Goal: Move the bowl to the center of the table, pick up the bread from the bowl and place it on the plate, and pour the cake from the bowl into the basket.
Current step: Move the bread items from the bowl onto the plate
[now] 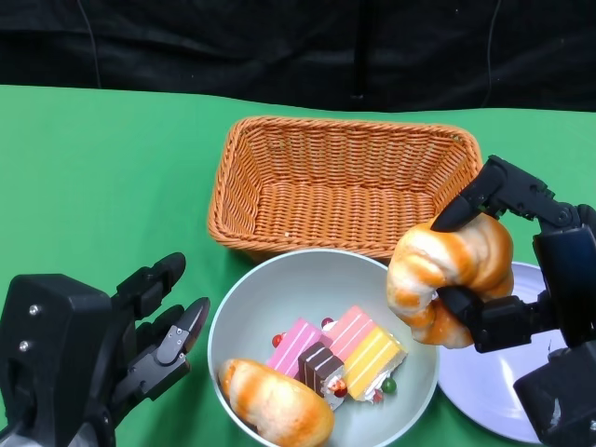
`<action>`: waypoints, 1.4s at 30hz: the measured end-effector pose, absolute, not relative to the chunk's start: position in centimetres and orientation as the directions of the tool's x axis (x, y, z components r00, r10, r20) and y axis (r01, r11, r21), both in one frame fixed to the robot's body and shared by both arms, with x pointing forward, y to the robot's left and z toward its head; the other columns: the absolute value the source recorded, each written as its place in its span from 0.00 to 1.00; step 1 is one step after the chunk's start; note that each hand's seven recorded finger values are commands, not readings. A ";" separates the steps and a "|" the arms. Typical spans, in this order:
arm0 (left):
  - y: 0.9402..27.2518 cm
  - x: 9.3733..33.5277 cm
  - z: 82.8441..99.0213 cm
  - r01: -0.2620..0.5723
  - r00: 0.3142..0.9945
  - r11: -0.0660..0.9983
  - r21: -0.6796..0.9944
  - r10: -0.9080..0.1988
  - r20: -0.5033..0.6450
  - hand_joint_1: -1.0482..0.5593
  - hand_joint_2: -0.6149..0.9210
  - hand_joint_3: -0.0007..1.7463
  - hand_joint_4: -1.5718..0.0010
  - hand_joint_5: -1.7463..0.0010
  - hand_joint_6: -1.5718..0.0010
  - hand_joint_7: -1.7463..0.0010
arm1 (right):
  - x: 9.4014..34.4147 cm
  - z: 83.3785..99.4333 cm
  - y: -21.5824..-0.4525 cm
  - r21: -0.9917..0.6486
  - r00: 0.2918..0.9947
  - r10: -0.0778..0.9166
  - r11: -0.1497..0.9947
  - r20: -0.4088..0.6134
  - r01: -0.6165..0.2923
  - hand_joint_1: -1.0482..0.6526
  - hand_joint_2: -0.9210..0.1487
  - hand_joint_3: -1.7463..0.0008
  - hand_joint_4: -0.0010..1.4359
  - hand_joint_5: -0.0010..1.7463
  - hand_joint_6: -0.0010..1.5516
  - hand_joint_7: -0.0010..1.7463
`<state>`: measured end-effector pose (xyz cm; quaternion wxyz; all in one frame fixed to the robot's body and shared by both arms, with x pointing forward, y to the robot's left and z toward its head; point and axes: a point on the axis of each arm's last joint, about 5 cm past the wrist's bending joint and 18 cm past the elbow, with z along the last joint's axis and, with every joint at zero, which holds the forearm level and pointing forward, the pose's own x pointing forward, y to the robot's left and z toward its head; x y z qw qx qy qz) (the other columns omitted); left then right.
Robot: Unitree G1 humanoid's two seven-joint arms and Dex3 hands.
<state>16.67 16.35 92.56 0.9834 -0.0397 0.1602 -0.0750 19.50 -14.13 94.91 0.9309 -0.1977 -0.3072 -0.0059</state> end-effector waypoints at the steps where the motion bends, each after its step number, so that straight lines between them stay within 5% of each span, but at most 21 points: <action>1: 16.4 16.7 92.6 0.135 0.937 0.986 -0.102 -0.160 -0.309 0.29 1.00 0.28 0.91 0.89 0.89 0.99 | 19.5 94.9 -14.1 -0.364 0.811 0.110 0.922 0.574 0.132 0.62 0.70 0.00 0.71 1.00 0.55 0.91; 8: 16.4 16.6 92.6 0.134 0.940 0.987 -0.092 -0.156 -0.303 0.29 1.00 0.27 0.92 0.88 0.89 0.99 | 19.5 94.9 -14.1 -0.372 0.812 0.114 0.918 0.572 0.134 0.61 0.71 0.00 0.72 1.00 0.55 0.92; 13: 16.9 15.2 93.9 0.117 0.991 0.990 0.080 -0.111 -0.080 0.28 1.00 0.25 0.91 0.85 0.88 0.99 | 19.6 94.9 -16.8 -0.555 0.868 0.058 0.789 0.493 0.262 0.59 0.74 0.01 0.73 1.00 0.54 0.94; 20: 16.8 15.0 93.7 0.120 0.992 0.988 0.095 -0.115 -0.058 0.28 1.00 0.25 0.92 0.84 0.88 0.99 | 19.5 94.9 -16.8 -0.572 0.873 0.054 0.775 0.484 0.269 0.59 0.74 0.01 0.73 1.00 0.53 0.94; 26: 16.6 14.1 93.6 0.038 0.975 0.963 0.267 -0.095 0.203 0.24 1.00 0.25 0.90 0.81 0.86 0.98 | 20.3 92.3 -17.7 -0.799 0.952 0.040 0.556 0.303 0.231 0.59 0.67 0.16 0.68 1.00 0.51 0.95; 35: 16.5 14.1 93.0 0.029 0.969 0.956 0.291 -0.098 0.227 0.24 1.00 0.25 0.91 0.79 0.86 0.98 | 20.4 91.9 -17.9 -0.819 0.959 0.034 0.529 0.283 0.223 0.60 0.67 0.16 0.67 1.00 0.50 0.97; 38: 16.4 14.0 93.0 0.026 0.968 0.957 0.290 -0.096 0.232 0.27 1.00 0.25 0.93 0.74 0.85 0.99 | 20.4 91.8 -17.9 -0.831 0.969 0.037 0.523 0.246 0.191 0.62 0.59 0.27 0.64 1.00 0.45 1.00; 39: 16.4 14.0 93.0 0.025 0.968 0.957 0.290 -0.096 0.233 0.27 1.00 0.25 0.94 0.74 0.85 0.99 | 20.4 91.8 -17.9 -0.840 0.976 0.046 0.519 0.215 0.161 0.61 0.56 0.31 0.63 1.00 0.47 0.93; 42: 16.3 14.0 93.0 0.024 0.966 0.958 0.287 -0.096 0.238 0.27 1.00 0.25 0.94 0.73 0.85 0.99 | 20.6 91.7 -18.1 -0.863 0.995 0.060 0.504 0.079 0.039 0.59 0.40 0.51 0.55 0.90 0.61 0.34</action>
